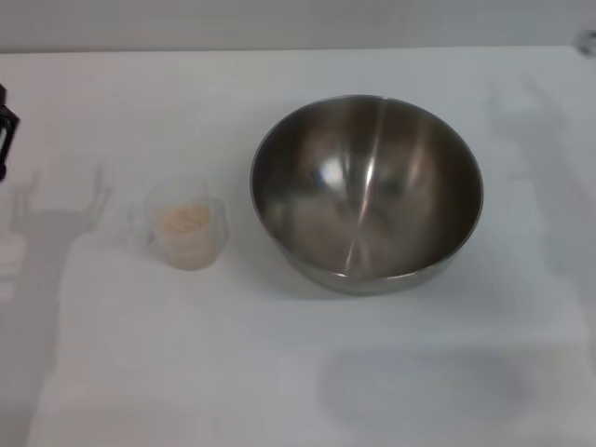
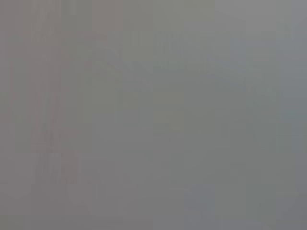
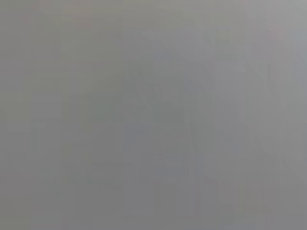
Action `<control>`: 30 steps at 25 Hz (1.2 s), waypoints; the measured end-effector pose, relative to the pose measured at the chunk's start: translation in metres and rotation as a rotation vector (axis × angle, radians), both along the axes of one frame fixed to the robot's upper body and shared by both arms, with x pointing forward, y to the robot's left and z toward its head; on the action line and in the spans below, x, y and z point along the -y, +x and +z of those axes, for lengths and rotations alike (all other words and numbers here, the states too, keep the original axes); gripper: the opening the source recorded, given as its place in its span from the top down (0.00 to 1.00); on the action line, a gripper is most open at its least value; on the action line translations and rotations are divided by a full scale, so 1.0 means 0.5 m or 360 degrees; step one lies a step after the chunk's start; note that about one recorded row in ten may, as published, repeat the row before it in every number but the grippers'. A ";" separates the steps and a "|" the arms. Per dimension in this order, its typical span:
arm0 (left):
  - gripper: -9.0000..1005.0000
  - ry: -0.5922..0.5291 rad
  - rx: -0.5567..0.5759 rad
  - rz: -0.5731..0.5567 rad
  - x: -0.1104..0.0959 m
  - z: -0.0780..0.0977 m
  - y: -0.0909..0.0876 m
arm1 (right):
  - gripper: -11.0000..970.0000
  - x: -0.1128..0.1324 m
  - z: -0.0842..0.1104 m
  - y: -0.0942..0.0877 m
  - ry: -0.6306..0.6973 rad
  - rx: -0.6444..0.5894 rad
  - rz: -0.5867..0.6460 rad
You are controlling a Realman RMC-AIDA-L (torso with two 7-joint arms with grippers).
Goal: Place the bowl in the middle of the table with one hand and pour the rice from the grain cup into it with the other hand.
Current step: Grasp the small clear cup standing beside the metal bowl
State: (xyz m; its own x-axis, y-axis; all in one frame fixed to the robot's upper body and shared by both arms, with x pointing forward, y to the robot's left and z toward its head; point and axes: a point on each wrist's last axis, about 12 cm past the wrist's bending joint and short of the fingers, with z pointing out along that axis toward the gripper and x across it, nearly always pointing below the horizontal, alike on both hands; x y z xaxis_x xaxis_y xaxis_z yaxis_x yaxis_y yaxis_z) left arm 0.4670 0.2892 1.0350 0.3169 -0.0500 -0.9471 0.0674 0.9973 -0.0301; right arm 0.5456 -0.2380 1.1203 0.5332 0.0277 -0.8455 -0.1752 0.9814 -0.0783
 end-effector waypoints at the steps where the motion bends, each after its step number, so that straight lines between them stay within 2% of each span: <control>1: 0.19 -0.0002 -0.0029 -0.0022 0.003 -0.009 -0.016 | 0.50 0.020 -0.014 -0.011 0.0032 0.0033 0.0000; 4: 0.20 0.0000 -0.0065 -0.0050 0.007 -0.019 -0.037 | 0.50 0.066 -0.049 -0.035 0.0002 0.0038 -0.0041; 6: 0.20 0.0010 -0.0116 -0.0123 0.018 -0.034 -0.072 | 0.50 0.090 -0.063 -0.043 -0.0018 0.0001 -0.0110; 7: 0.20 0.0010 -0.0116 -0.0123 0.018 -0.034 -0.072 | 0.50 0.090 -0.063 -0.043 -0.0018 0.0001 -0.0110; 12: 0.20 0.0057 -0.0197 -0.0269 0.040 -0.056 -0.129 | 0.50 0.121 -0.068 -0.043 -0.0004 -0.0029 -0.0230; 16: 0.20 0.0070 -0.0284 -0.0292 0.043 -0.072 -0.151 | 0.50 0.132 -0.068 -0.041 -0.0008 -0.0037 -0.0264; 20: 0.20 0.0089 -0.0398 -0.0338 0.053 -0.089 -0.151 | 0.50 0.137 -0.064 -0.038 -0.0009 -0.0026 -0.0274; 30: 0.21 0.0138 -0.0563 -0.0389 0.068 -0.108 -0.111 | 0.50 0.153 -0.064 -0.048 -0.0006 -0.0008 -0.0322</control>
State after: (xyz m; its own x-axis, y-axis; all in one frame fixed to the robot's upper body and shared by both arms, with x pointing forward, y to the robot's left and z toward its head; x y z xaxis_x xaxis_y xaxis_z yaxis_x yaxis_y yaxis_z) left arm 0.4116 0.2552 0.9809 -0.0388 0.0010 -0.9992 0.3021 0.9532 -0.0108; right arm 0.5216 -0.3142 1.0882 0.5237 -0.0825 -0.8479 0.0251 0.9964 -0.0814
